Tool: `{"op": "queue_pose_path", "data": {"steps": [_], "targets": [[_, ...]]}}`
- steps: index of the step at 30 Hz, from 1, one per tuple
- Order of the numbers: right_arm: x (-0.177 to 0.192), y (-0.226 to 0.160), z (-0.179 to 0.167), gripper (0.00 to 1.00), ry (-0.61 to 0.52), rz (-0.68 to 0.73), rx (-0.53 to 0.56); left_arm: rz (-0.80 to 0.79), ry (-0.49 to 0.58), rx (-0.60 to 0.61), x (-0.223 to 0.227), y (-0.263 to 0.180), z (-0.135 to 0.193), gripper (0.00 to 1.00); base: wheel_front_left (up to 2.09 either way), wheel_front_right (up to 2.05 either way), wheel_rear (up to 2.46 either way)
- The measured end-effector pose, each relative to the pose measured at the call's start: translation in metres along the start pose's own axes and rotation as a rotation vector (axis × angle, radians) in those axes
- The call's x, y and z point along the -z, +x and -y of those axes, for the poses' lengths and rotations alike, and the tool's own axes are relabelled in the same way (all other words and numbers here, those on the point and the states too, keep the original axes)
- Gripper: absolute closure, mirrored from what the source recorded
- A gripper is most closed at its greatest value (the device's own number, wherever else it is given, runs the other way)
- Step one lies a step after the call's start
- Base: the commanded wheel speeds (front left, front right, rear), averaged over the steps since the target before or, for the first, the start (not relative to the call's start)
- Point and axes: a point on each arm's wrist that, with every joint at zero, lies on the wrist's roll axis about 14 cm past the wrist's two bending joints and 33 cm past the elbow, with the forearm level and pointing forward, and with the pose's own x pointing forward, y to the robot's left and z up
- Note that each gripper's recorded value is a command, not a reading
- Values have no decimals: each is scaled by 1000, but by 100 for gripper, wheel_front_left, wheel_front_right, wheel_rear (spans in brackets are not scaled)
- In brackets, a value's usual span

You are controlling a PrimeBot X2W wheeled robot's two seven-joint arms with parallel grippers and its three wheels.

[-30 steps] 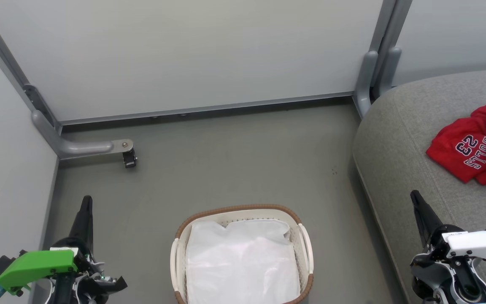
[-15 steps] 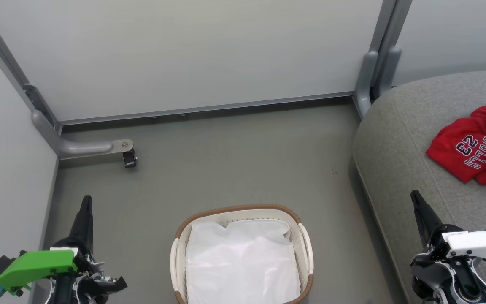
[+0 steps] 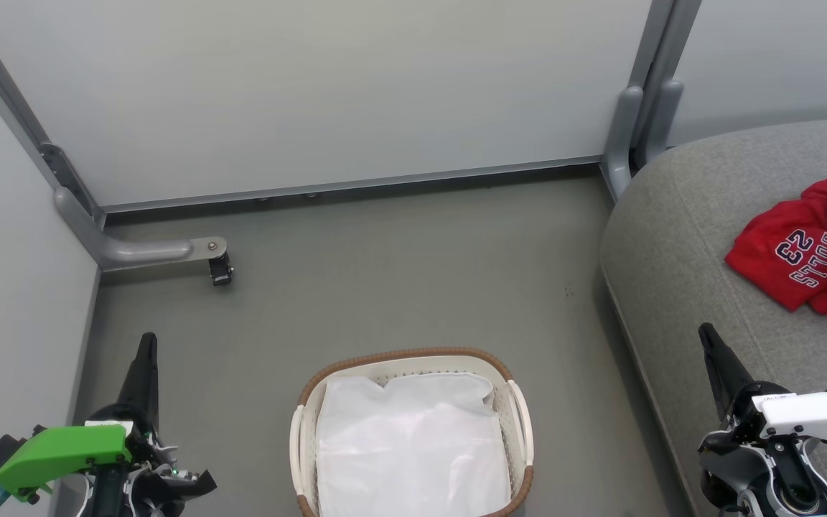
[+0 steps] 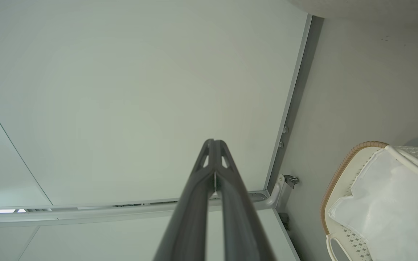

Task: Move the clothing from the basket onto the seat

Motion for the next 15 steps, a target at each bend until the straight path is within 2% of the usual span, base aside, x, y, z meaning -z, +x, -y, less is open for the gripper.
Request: {"op": "queue_pose_path", "data": {"steps": [15], "targets": [[0, 0, 0, 100, 0, 0, 0, 0, 0, 0, 0, 0, 0, 100, 0, 0, 0]]}}
